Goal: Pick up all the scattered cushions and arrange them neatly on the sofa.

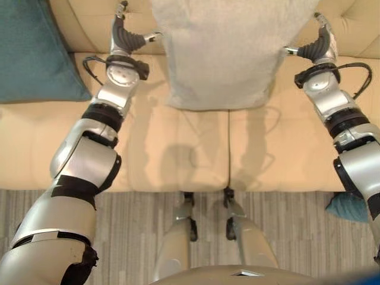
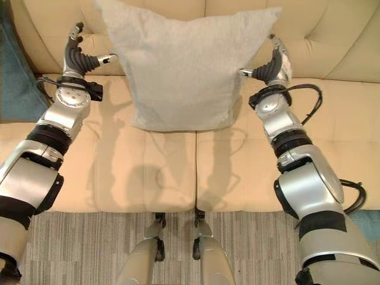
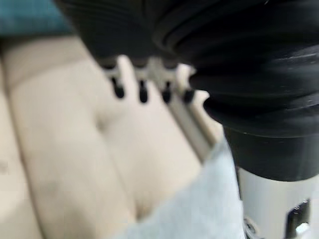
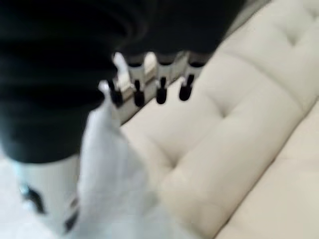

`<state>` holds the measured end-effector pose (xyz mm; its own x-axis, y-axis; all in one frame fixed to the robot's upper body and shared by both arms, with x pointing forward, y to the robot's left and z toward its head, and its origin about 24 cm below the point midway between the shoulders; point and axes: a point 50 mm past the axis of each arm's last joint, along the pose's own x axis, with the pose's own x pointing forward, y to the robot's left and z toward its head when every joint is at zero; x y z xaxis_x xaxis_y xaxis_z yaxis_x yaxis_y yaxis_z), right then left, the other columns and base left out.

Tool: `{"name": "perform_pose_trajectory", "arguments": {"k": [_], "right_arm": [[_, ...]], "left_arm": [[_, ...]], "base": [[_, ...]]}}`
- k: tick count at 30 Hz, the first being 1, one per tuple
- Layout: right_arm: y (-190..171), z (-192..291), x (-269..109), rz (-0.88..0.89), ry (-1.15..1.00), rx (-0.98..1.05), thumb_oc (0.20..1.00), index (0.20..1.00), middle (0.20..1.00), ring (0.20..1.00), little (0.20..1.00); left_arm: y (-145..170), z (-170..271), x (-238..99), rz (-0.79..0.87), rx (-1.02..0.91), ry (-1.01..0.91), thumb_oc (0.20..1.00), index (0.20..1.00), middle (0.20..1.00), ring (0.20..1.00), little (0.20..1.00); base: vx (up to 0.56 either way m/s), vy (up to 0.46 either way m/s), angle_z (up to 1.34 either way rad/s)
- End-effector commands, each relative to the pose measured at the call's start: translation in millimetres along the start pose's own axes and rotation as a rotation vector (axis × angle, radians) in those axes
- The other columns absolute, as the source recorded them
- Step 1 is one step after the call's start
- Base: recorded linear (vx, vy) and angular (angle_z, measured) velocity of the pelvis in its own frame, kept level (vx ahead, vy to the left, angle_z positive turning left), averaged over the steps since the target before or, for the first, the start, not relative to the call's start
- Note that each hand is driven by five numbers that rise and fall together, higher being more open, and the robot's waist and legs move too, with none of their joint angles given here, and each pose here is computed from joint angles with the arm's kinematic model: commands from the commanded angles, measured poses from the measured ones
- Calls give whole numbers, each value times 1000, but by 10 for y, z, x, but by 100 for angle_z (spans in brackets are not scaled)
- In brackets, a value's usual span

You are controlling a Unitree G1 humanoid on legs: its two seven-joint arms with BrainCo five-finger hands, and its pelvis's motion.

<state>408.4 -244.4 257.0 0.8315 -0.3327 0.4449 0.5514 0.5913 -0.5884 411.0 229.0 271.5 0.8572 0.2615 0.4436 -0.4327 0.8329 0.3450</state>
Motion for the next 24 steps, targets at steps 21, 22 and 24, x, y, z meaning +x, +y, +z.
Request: {"name": "perform_pose_trajectory", "arguments": {"k": [21,22,24], "right_arm": [[-80,-2146,-1939,314,471,-105,1000,1000,1000,1000,1000],[-36,-2226,-2069,346,515,-100,1000,1000,1000,1000,1000],[7,-2316,-2228,388,563,-112,1000,1000,1000,1000,1000]], "left_arm": [[404,-1936,-2085,-140,7,489,1000,1000,1000,1000,1000],[420,-2054,-2245,-173,54,553,1000,1000,1000,1000,1000],[442,-2170,-2424,-207,94,619,1000,1000,1000,1000,1000]], "base": [[51,-7,0],[7,12,-5],[0,0,0]]}}
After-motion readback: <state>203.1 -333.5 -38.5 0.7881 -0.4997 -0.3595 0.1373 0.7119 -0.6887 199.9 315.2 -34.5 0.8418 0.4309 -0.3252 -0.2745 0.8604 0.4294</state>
